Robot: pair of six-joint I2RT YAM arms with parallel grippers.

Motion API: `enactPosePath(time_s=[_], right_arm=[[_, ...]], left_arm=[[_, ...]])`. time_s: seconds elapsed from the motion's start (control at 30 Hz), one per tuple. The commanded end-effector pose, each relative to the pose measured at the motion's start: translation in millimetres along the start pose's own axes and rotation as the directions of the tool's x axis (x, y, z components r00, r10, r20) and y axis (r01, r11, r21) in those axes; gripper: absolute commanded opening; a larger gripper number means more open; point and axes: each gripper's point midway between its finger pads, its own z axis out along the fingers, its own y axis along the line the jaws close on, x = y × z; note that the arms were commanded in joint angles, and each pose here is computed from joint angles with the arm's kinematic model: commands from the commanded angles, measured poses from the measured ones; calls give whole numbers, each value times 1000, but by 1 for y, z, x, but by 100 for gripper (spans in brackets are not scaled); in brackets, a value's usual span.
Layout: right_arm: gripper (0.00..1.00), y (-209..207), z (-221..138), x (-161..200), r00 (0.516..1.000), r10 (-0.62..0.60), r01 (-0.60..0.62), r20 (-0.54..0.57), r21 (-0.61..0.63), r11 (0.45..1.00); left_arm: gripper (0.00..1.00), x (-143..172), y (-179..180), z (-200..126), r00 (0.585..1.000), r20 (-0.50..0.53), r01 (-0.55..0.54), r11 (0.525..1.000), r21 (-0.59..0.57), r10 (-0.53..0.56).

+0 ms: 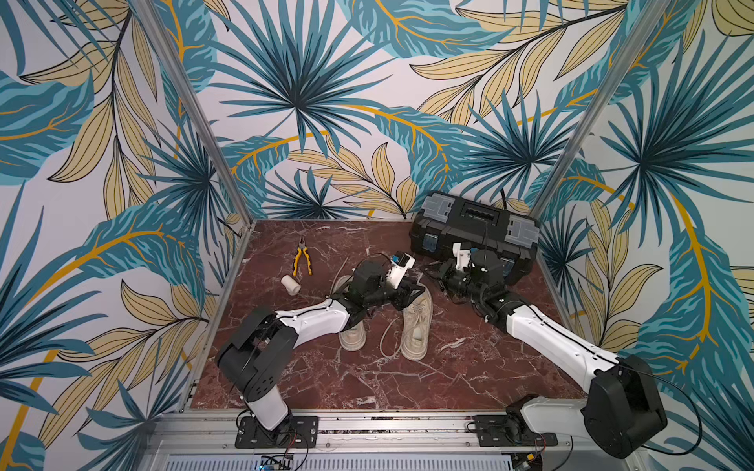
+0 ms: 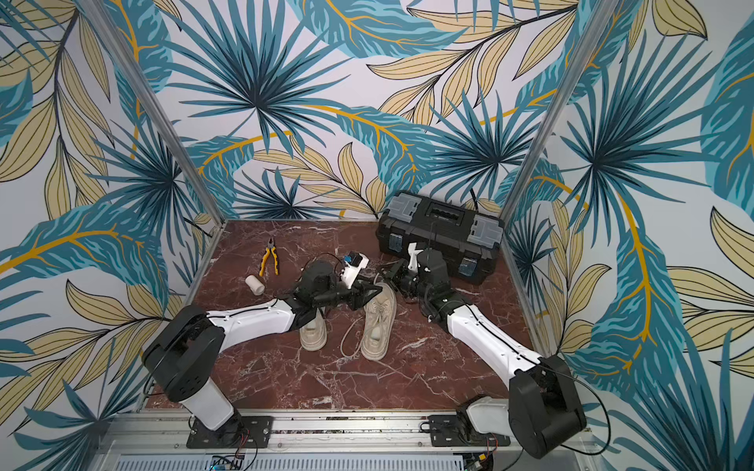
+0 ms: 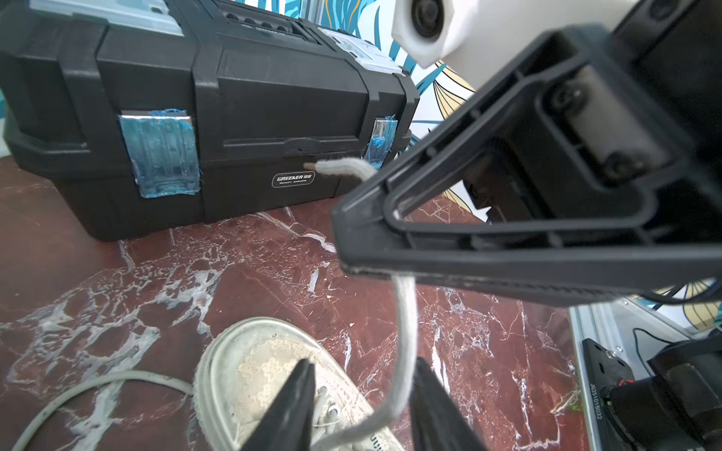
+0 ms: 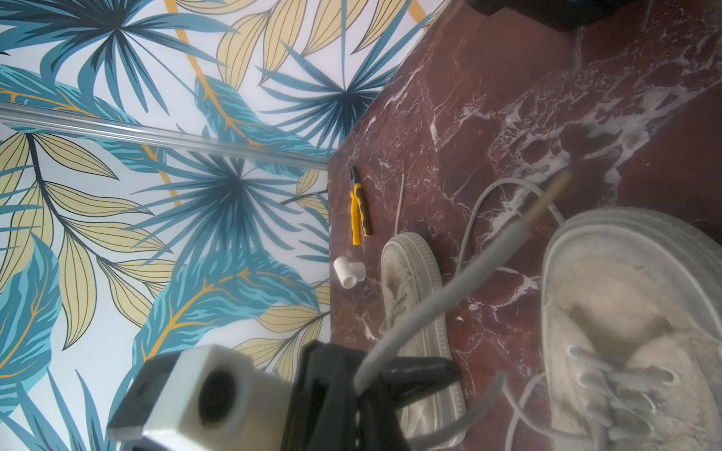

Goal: Tie the shoes
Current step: Cross the shoelace with the shoelace.

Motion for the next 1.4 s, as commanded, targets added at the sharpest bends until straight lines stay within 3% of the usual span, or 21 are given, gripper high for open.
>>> enactPosePath(time_s=[0.0, 0.1, 0.27, 0.4, 0.53, 0.67, 0.83, 1.17, 1.37], right_arm=[[0, 4, -2, -3, 1000, -28, 28, 6, 13, 1000], [3, 0, -1, -2, 999, -40, 40, 5, 32, 999], [19, -14, -2, -2, 992, -126, 128, -28, 103, 986], [41, -23, -22, -14, 951, -306, 310, -55, 192, 931], [51, -35, -55, -10, 879, -456, 476, -140, 309, 823], [52, -47, -76, 16, 868, -442, 496, -227, 340, 799], [52, -59, -77, 63, 863, -416, 501, -287, 380, 777], [52, -43, -25, 140, 755, -535, 654, -379, 384, 652], [48, -59, 13, 176, 702, -552, 710, -451, 382, 592]], left_arm=[[36, -35, -8, 2, 996, 80, -40, 999, 27, 38], [25, -36, -6, 2, 995, 87, -38, 999, 12, 37], [0, -33, 5, -1, 996, 86, -15, 999, -34, 18], [0, -29, 26, -7, 996, 73, 65, 996, -69, -60], [0, -21, 40, -9, 992, 30, 124, 991, -41, -122], [0, -15, 50, -9, 981, -2, 191, 981, 2, -191], [0, -10, 62, -7, 963, -37, 267, 962, 55, -265], [0, -6, 76, -2, 936, -114, 347, 925, 155, -333], [0, -4, 83, -2, 917, -164, 392, 896, 209, -363]])
